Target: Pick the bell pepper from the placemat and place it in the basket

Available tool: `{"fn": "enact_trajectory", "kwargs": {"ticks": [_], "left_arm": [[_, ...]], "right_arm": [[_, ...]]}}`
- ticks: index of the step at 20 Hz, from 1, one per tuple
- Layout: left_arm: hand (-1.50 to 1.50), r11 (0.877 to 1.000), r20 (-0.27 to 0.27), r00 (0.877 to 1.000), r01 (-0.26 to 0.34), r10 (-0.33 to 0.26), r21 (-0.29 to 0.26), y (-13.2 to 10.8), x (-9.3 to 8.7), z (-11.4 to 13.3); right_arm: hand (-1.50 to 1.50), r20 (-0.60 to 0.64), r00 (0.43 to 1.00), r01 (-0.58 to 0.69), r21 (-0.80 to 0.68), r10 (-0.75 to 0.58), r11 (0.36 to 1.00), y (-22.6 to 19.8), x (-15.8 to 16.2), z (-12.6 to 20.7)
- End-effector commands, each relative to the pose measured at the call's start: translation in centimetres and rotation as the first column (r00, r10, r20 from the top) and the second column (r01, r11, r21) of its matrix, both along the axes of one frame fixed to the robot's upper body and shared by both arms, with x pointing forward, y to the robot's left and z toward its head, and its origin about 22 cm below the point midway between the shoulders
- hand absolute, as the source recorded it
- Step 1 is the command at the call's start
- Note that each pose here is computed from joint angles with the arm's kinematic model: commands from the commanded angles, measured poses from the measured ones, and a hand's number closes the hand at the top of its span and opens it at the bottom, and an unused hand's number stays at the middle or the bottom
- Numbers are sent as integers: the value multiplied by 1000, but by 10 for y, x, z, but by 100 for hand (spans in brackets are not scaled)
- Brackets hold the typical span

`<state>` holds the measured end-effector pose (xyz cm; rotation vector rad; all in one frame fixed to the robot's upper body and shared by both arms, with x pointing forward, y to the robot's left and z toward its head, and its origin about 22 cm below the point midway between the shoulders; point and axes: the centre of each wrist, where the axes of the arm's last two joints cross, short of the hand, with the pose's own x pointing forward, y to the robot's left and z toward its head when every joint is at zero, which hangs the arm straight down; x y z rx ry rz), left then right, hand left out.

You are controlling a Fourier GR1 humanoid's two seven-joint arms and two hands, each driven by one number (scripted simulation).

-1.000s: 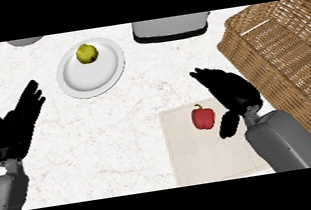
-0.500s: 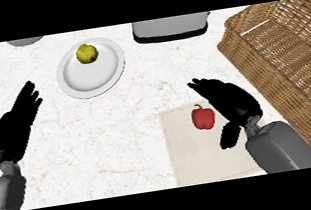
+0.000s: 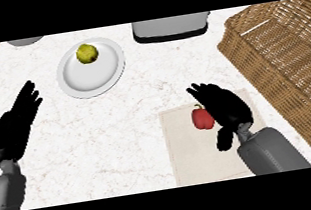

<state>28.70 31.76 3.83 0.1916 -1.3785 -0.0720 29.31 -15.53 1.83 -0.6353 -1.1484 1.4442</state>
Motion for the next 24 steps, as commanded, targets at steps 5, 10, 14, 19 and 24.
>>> {"fn": "enact_trajectory", "kwargs": {"ticks": [5, 10, 14, 19, 24], "left_arm": [[0, 1000, 2, 1000, 12, -12, -15, -14, -7, 7], [0, 1000, 7, 1000, 3, -3, -12, 2, 14, -18], [0, 1000, 0, 1000, -6, 6, 26, -4, 6, -12], [0, 999, 13, 999, 41, -41, 0, -11, 10, 3], [0, 996, 30, 995, 91, -91, 3, -29, 15, 4]], "right_arm": [[150, -21, 995, -100, -144, 98, 985, 4, 1, -10], [150, -18, 996, -95, -139, 93, 986, 1, 22, -15], [150, -22, 992, -123, -142, 121, 982, 7, 9, -34], [150, 35, 887, 458, 52, -460, 888, 16, 41, -5], [150, 14, 648, 744, 205, -762, 636, 15, 63, 23]]}}
